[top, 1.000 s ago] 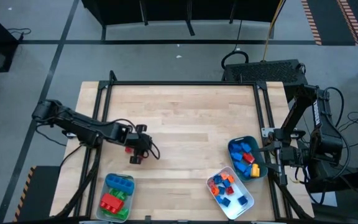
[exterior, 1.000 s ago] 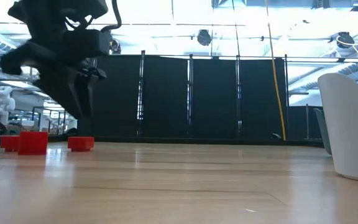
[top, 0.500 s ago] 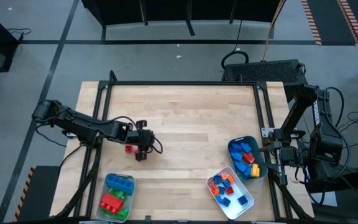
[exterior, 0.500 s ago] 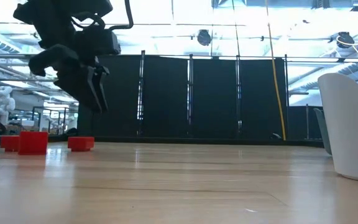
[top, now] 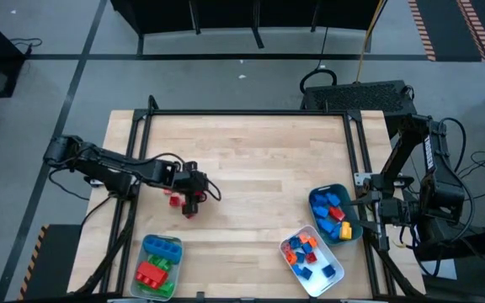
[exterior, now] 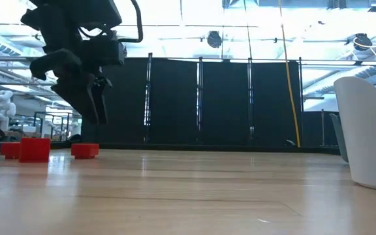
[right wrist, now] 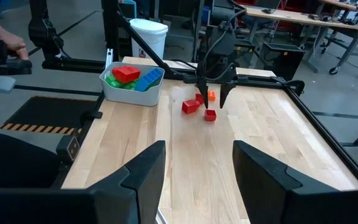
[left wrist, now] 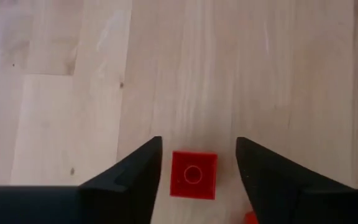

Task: Sort blocks by size
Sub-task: Put the small square red game piece into the white bin

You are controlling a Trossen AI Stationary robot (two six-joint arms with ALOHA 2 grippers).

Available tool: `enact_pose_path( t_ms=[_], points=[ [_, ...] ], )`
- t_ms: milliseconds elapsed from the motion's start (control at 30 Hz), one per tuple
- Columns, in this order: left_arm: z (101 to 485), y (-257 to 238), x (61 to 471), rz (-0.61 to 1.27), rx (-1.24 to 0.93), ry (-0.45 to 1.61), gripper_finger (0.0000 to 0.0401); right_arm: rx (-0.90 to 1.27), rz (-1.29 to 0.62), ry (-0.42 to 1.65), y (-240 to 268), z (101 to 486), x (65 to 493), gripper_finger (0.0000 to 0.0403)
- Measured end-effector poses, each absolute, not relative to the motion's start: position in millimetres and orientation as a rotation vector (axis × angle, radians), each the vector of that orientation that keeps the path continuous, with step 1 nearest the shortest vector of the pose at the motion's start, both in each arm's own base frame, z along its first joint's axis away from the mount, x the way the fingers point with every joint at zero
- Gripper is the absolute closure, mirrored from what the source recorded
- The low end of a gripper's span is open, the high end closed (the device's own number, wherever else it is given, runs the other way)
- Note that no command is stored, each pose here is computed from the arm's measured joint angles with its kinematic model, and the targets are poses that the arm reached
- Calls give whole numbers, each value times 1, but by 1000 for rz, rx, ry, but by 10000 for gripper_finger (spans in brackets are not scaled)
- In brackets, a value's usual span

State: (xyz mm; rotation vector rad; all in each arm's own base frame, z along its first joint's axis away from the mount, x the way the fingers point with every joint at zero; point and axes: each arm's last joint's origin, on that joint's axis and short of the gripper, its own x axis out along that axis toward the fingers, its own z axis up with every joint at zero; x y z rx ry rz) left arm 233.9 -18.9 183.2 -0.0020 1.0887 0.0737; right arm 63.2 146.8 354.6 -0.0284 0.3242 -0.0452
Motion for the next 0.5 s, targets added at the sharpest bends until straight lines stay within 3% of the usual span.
enact_pose_path(
  t_ms=[233, 500],
  points=[
    [177, -19, 228, 72, 6, 1137, 144, -25, -46, 324, 147, 355, 63, 232],
    [155, -17, 214, 80, 8, 1196, 135, -46, -43, 324, 147, 355, 63, 232]
  ],
)
